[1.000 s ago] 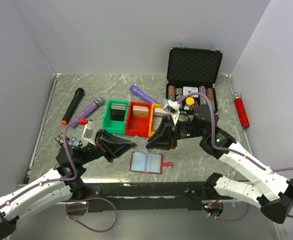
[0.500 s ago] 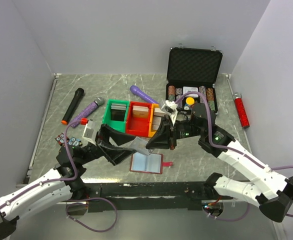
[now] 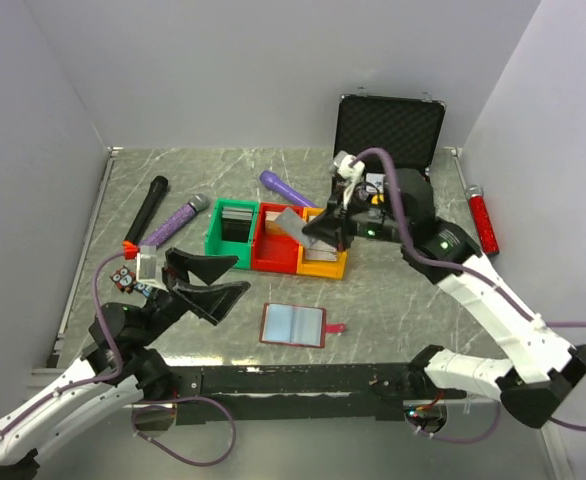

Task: Take the credit cards out of the card holder
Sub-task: Place the credit card in the storage box.

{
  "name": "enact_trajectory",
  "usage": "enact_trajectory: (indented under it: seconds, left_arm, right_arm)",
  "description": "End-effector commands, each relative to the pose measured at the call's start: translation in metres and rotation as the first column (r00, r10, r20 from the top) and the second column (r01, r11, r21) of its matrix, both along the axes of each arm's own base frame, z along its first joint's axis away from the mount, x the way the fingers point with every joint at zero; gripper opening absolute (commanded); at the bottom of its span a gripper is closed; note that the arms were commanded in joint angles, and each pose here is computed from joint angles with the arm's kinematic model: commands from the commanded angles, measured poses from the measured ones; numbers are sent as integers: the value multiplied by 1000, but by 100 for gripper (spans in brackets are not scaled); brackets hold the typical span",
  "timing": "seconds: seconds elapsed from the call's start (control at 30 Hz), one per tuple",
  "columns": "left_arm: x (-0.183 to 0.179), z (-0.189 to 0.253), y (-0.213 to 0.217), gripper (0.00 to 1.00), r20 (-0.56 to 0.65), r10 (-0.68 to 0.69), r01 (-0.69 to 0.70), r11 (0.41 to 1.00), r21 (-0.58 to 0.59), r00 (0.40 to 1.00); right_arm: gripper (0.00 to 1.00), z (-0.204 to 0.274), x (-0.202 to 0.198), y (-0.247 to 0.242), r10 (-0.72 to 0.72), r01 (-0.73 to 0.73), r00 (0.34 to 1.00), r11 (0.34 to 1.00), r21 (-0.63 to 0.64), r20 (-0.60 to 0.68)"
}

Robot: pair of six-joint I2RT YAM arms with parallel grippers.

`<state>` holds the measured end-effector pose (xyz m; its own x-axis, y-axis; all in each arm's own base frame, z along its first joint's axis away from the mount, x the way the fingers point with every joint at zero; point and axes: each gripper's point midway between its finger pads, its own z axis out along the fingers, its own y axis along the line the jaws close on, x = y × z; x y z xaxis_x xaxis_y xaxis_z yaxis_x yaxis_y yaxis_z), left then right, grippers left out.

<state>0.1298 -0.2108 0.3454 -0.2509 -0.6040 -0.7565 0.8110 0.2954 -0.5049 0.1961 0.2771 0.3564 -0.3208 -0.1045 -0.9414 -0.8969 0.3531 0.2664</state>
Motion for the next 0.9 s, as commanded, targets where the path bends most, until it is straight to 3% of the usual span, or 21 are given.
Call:
enact_trajectory:
  seconds: [0.0,0.07,0.13,0.23,0.43,0.6,0.87]
  left_arm:
    - [14,-9,4,97,-57,68,-68,998,5,996]
    - [16,-12,1,97,-75,62,-61,998,3,995]
    - [16,-15,1,98,-85,56,-56,998,-5,995]
    - [13,-18,3,98,-96,42,-44,999,-19,994]
    - [6,-26,6,99,-97,35,-33,999,21,995]
    - [-1,-23,14,99,-104,28,-30,999,-17,994]
    - [-4,-34,12,99,-139,0,-1,1000,-11,990]
  right_arm:
    - [0,-68,63,-54,-128,241,952,871,-428,277]
    - [0,-83,75,-63,-73,262,925,832,-489,372]
    - [0,-83,86,-66,-64,276,908,835,-476,413]
    - [0,-86,98,-65,-4,204,917,864,-460,399]
    - [0,-126,122,-65,111,119,926,821,-559,361]
    - [0,-145,123,-56,240,-20,911,839,-544,336]
    - [0,-175,139,-64,295,-84,907,825,-559,299]
